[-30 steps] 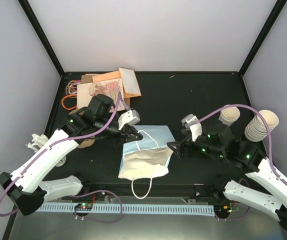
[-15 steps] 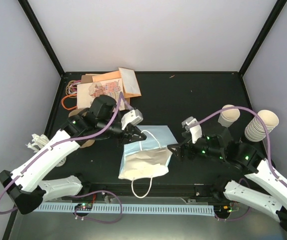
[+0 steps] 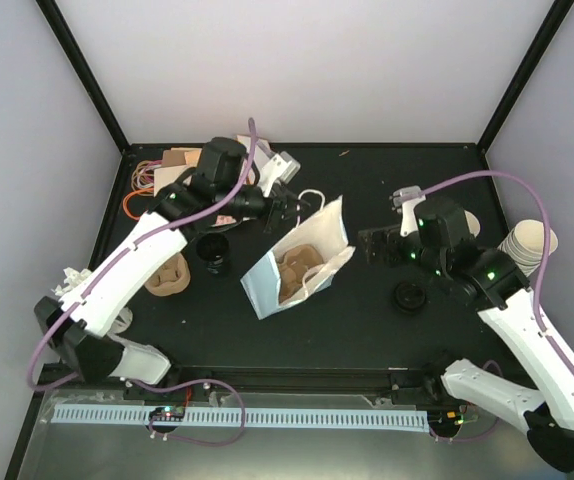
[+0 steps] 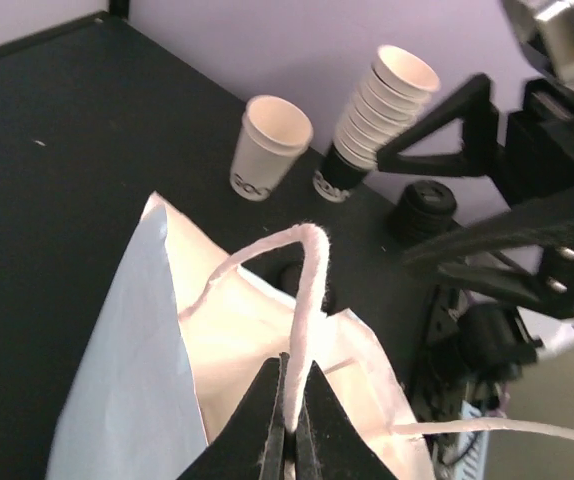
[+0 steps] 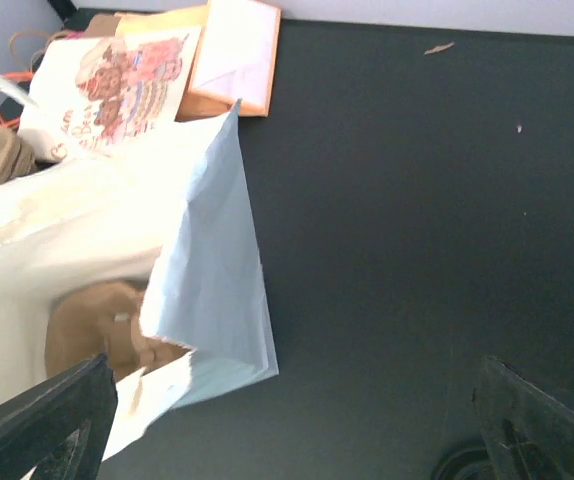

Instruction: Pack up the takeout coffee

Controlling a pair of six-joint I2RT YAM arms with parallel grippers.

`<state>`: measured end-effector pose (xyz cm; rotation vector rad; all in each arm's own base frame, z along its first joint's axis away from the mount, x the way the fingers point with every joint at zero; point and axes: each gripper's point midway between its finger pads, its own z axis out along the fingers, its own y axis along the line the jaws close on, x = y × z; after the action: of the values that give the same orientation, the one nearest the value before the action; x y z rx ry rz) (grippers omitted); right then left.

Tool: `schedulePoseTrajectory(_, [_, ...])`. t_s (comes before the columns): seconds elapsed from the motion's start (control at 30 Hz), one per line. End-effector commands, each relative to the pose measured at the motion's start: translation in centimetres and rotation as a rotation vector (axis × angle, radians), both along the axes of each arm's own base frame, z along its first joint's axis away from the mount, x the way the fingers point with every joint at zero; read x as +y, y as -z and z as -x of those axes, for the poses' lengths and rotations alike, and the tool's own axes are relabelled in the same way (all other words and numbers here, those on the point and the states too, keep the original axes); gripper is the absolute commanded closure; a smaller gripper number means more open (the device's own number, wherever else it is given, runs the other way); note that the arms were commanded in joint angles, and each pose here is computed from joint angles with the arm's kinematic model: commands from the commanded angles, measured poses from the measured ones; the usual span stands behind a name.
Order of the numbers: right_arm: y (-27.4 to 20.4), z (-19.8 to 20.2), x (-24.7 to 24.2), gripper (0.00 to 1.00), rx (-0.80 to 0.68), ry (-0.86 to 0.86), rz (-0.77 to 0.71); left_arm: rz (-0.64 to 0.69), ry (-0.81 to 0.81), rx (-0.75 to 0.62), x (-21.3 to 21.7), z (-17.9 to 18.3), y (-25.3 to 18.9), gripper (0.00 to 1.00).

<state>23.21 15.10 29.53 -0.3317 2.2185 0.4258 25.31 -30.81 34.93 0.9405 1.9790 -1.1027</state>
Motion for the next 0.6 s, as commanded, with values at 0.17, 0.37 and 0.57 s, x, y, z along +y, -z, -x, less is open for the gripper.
schedulePoseTrajectory(0.17, [-1.7, -1.9, 0.5, 0.00, -0.014, -0.019, 0.001, 0.062, -0.115, -0.043, -0.5, -8.2, -3.0, 0.98])
schedulePoseTrajectory(0.37, [-1.5, -2.6, 0.2, 0.00, -0.013, 0.007, 0.020, 0.106, -0.162, -0.070, 0.0, -11.5, -4.4, 0.99])
schedulePoseTrajectory(0.57, [-1.5, -3.0, -0.1, 0.00, -0.017, 0.022, 0.033, 0.146, -0.236, -0.034, 0.9, -14.7, -3.8, 0.98])
